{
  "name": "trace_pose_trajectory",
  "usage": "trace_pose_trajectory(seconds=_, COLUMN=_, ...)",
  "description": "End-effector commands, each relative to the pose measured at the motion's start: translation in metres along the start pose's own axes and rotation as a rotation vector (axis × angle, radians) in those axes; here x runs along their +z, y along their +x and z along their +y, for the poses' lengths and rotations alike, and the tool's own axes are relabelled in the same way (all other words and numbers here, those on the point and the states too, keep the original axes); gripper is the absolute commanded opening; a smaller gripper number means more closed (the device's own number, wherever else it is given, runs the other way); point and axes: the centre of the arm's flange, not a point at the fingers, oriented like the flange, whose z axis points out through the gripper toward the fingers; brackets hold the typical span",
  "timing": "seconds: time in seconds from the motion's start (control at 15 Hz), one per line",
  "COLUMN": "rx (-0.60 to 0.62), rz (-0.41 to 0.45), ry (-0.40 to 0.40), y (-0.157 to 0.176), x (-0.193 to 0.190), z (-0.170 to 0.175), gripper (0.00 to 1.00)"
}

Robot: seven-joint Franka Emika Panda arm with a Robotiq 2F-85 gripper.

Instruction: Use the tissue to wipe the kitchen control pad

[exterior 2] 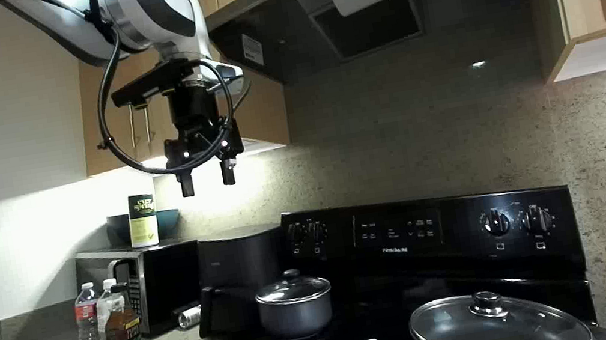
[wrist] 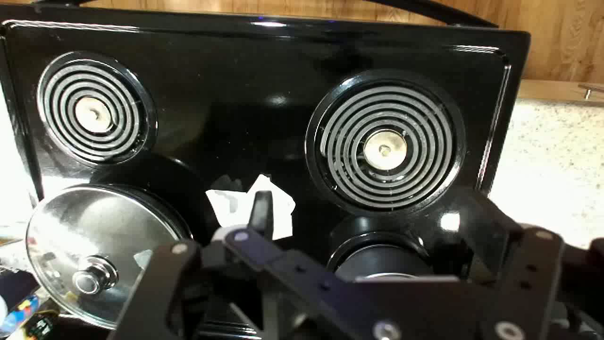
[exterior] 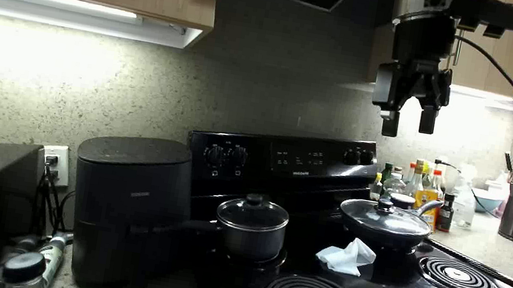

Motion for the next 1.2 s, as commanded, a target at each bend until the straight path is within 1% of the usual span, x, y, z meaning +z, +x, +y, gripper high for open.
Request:
trace_pose_trajectory(seconds=0.0, rx=0.000, rz=0.000, ry=0.000, y=0.000, x=0.000, z=0.000, gripper=1.00)
trace_pose_trajectory(seconds=0.4, rx=0.000, rz=0.000, ry=0.000, y=0.000, x=0.000, z=0.000, gripper=1.00)
trace_pose_trajectory(seconds=0.53, rx=0.008, rz=-0.009, ry=0.000, y=0.006, x=0.009, z=0.003, gripper=1.00)
trace_pose_trajectory(seconds=0.93, rx=0.054, rz=-0.084, ry=0.042, y=0.039, x=0.062, z=0.035, gripper=1.00)
trace_pose_trajectory(seconds=1.13, rx=0.109, rz=-0.149, ry=0.064, y=0.060, x=0.097, z=0.056, gripper=1.00)
